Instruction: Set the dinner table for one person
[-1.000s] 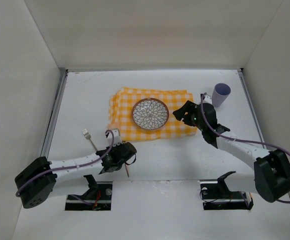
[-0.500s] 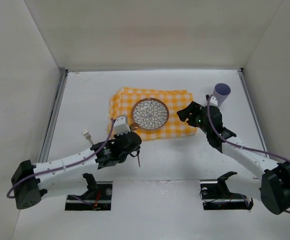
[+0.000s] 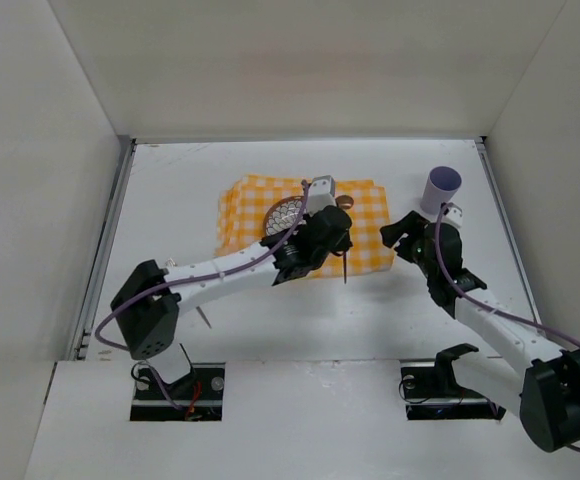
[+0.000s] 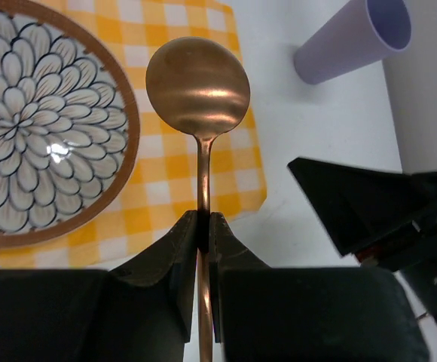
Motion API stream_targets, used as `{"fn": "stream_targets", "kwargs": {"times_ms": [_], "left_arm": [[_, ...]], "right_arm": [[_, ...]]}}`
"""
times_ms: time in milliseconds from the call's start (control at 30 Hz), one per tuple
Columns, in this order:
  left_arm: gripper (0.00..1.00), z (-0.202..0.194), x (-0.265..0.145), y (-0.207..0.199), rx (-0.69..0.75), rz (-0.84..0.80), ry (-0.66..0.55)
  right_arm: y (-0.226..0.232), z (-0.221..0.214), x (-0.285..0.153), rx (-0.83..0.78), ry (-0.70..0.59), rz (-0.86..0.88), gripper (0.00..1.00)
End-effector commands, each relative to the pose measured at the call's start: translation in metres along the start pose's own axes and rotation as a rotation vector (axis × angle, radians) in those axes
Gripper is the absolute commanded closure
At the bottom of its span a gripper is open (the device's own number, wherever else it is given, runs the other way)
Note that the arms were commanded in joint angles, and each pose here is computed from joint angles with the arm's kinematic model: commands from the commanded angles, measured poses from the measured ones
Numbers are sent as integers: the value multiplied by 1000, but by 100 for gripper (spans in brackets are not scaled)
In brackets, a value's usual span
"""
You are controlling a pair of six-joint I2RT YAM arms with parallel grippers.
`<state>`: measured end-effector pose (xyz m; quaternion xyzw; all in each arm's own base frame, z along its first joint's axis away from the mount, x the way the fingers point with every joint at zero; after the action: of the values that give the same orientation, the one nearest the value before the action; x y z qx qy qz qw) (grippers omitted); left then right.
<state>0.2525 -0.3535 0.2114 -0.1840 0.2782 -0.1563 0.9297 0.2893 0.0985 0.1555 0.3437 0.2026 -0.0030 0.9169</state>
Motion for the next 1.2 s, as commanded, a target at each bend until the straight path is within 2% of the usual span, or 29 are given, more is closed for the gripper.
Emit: {"fn": "stream_targets", "kwargs": {"times_ms": [0,233,467,967,1167], "left_arm": [[97,22,24,-25,17,-46,-52],[97,3,93,-25,2,26,-40],[97,-9,136,-8,10,92,-19],[95,-34,171,8,27,130,33],[89,-45,175,13,34,147,47]], "right_arm": [[4,12,-2,23,-58,22,28],[-5,16,-4,40,-90,-3,28],[-8,17,-4,41,-104,-19,28],[-6,14,-1,37,-90,-14,28],[-6,19,-4,35,-115,-13,27]]}}
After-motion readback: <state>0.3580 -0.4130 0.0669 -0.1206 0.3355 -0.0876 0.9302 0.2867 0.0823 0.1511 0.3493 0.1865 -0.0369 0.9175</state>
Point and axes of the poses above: each gripper's point midway between its finger pads, its own x axis out along the fingers, its own y axis along the line the jaws close on, z = x × y, the point moved 4 cm from there along -x, back along the fingers, and after that the axes turned 3 degrees about x, right-handed, at the moved point
